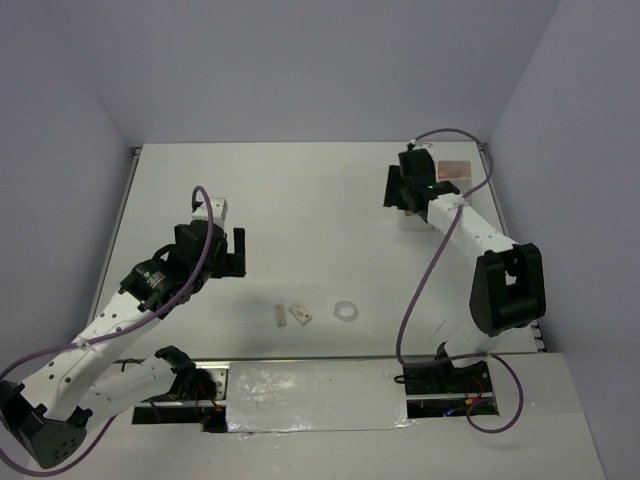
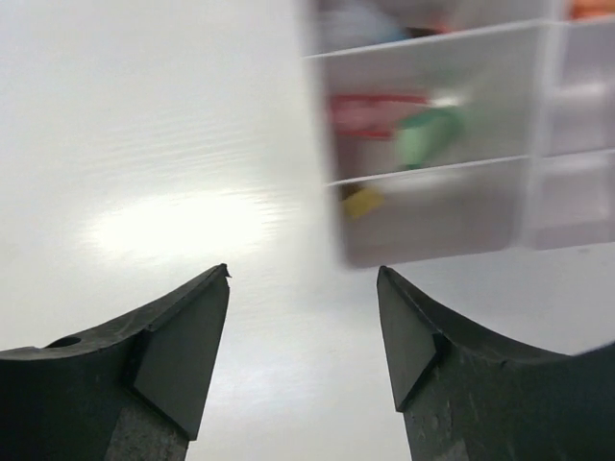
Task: Sort the stationery into containers
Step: Place the stationery in the storage box, then pick up the stationery from the center of the board.
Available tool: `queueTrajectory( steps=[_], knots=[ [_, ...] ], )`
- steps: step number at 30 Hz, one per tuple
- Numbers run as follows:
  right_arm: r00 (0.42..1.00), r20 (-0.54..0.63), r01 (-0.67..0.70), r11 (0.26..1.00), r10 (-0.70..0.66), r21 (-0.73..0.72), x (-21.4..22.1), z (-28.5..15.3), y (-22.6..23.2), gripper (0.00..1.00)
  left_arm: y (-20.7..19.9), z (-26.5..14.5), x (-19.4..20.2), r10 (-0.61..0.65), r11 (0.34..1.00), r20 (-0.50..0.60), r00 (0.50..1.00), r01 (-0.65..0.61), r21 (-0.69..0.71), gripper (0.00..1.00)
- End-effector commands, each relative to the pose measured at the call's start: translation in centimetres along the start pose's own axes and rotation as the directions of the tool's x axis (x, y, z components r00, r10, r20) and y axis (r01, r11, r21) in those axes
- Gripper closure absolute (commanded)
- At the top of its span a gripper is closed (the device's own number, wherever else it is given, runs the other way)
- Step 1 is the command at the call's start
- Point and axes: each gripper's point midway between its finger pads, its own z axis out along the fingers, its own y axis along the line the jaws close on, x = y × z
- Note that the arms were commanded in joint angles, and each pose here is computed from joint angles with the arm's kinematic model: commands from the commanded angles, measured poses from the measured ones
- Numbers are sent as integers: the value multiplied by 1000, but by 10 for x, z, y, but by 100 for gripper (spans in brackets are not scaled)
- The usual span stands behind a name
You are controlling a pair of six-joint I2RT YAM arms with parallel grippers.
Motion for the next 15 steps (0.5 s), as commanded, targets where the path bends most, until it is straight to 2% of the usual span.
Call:
queueTrajectory(
  steps=[1, 3, 4, 6, 9, 12, 15],
  knots=[
    [990, 113, 94, 992, -84, -88, -7, -55, 64, 27, 22, -7, -12, -51, 992, 68, 996, 58, -116, 1],
    [983, 130, 141, 984, -126, -110, 8, -70, 91, 19, 46, -13, -14, -90, 965, 95, 991, 111, -238, 1],
    [980, 125, 172, 972, -153, -161, 29, -84, 119, 18, 54, -16, -15, -130, 949, 113, 985, 156, -275, 1],
    [978, 128, 192, 956, -167, -222, 49, -99, 147, 17, 72, -25, -16, -150, 916, 143, 978, 192, -353, 1],
    [975, 114, 219, 912, -191, -348, 92, -126, 199, 17, 91, -42, -23, -211, 878, 234, 949, 289, -381, 1],
    [966, 69, 254, 884, -247, -393, 138, -139, 243, 18, 107, -62, -26, -261, 841, 318, 912, 376, -389, 1],
    [946, 18, 303, 862, -323, -407, 184, -145, 266, 20, 112, -74, -26, -293, 836, 375, 880, 426, -346, 1]
  ],
)
